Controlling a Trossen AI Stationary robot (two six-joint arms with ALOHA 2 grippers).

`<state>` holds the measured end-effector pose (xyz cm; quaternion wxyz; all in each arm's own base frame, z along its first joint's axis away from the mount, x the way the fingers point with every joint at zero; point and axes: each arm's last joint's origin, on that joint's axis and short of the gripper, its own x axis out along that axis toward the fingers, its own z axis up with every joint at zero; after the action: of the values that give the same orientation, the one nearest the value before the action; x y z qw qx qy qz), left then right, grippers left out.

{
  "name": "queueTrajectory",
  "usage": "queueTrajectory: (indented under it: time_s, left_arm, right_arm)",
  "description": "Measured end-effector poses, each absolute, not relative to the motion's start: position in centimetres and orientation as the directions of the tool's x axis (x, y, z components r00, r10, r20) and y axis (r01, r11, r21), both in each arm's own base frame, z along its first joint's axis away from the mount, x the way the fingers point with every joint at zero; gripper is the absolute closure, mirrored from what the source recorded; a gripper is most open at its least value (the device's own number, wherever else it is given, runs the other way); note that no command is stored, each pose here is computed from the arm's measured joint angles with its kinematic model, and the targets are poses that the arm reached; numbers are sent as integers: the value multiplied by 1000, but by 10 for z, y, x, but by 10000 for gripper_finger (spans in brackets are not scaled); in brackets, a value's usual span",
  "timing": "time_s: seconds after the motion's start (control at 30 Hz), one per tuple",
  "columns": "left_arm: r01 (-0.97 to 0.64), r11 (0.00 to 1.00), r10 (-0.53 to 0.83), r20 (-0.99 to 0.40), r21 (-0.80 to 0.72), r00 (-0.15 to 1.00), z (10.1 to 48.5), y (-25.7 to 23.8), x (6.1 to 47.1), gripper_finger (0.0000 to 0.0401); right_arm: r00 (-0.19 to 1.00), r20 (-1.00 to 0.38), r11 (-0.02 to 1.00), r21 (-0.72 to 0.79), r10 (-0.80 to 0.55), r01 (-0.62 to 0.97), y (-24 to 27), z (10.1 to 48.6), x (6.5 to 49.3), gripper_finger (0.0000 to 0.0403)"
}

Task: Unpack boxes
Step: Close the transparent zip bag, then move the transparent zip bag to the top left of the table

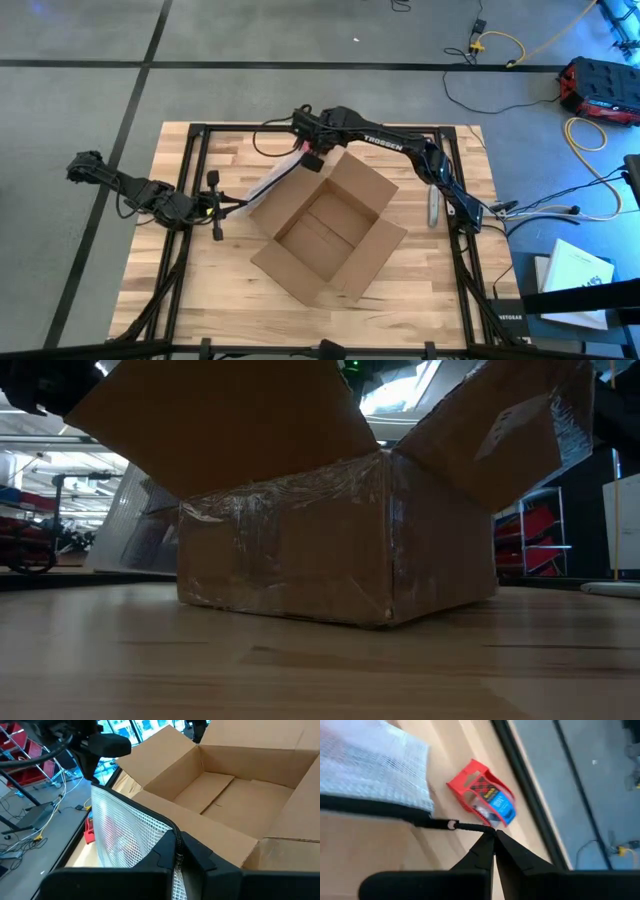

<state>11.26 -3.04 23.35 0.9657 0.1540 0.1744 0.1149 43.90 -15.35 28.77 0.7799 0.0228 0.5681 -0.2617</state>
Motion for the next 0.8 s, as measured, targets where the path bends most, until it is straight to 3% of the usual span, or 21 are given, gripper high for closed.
queueTrajectory:
  time_s: [0.43,0.8]
  left_arm:
    - [-239,924,331,-315,298,889,231,-26,117,401]
    - [-387,894,445,-341,225,828,226,-17,128,401]
  right_arm:
    - [439,-871,915,-28,-220,404,-145,293,457,403]
    - [507,-834,930,-23,-220,367,-146,297,463,403]
